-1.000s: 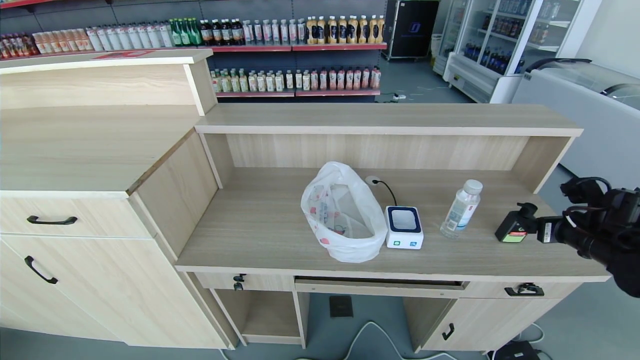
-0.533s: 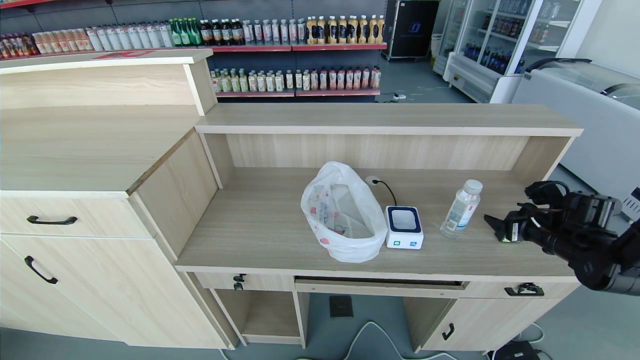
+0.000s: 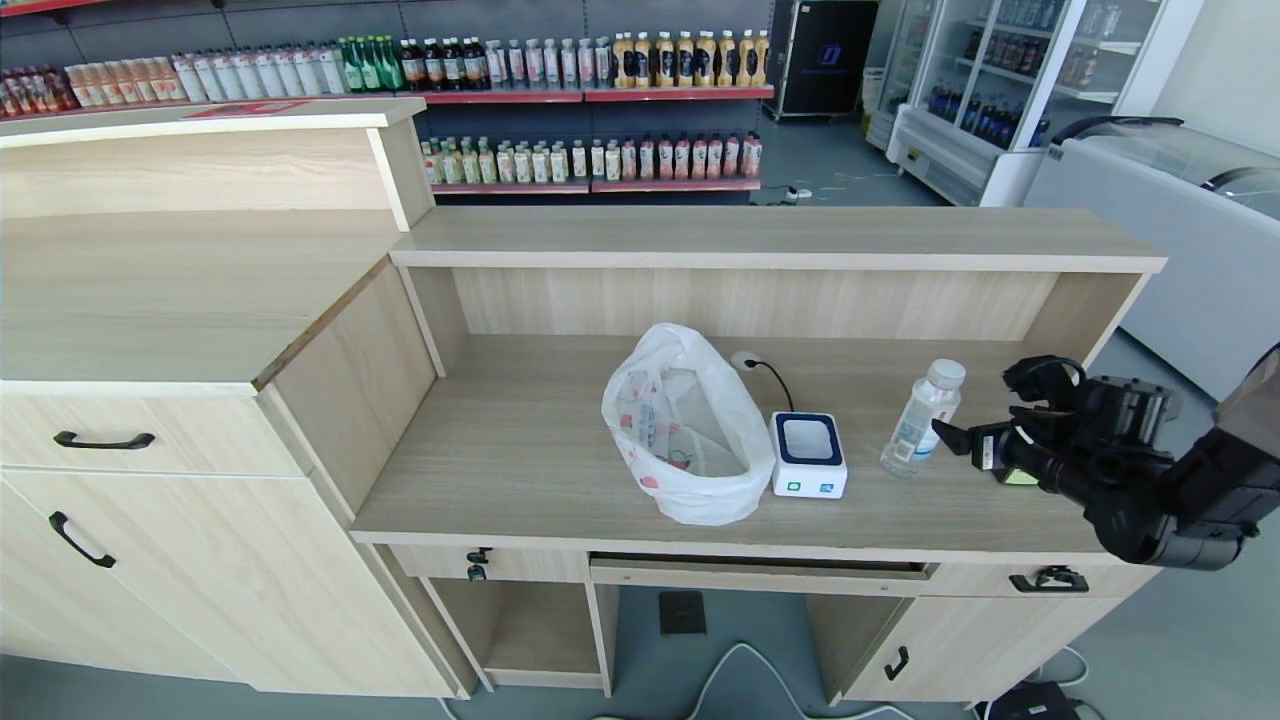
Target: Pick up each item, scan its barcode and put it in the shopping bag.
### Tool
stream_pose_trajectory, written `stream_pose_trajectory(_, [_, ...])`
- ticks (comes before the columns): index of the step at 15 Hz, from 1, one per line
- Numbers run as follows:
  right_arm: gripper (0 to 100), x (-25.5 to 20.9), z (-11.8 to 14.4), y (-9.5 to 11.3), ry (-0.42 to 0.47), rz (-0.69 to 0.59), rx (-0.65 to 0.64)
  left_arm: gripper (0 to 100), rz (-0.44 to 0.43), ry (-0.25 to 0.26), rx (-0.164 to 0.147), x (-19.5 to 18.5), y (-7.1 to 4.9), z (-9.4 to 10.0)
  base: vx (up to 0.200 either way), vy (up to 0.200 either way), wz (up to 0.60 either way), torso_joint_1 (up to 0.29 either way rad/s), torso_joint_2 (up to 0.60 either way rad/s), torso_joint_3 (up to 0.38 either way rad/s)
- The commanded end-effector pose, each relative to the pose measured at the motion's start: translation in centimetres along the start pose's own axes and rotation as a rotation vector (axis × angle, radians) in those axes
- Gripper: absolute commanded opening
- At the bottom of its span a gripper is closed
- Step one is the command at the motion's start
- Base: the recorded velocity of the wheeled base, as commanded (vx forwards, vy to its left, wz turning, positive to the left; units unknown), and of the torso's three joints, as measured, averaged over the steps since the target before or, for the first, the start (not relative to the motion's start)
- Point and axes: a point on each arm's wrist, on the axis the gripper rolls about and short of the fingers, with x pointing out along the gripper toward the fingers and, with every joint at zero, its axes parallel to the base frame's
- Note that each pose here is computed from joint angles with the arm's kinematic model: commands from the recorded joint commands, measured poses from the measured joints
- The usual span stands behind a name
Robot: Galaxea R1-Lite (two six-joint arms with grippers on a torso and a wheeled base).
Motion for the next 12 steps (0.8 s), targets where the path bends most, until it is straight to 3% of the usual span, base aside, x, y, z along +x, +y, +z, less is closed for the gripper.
stream_pose_trajectory(1, [100,0.6,-0.3,0.4,0.000,0.010,-0.006,100,0.000,0.001,0.000,0.0,0.0,0.0,0.000,0.000,0.00,0.000,0.00,0.000])
stream_pose_trajectory(12, [100,3.8,-1.2,3.2,-0.012,0.022,-0.027,100,0.000,0.001,0.000,0.0,0.0,0.0,0.000,0.000,0.00,0.000,0.00,0.000])
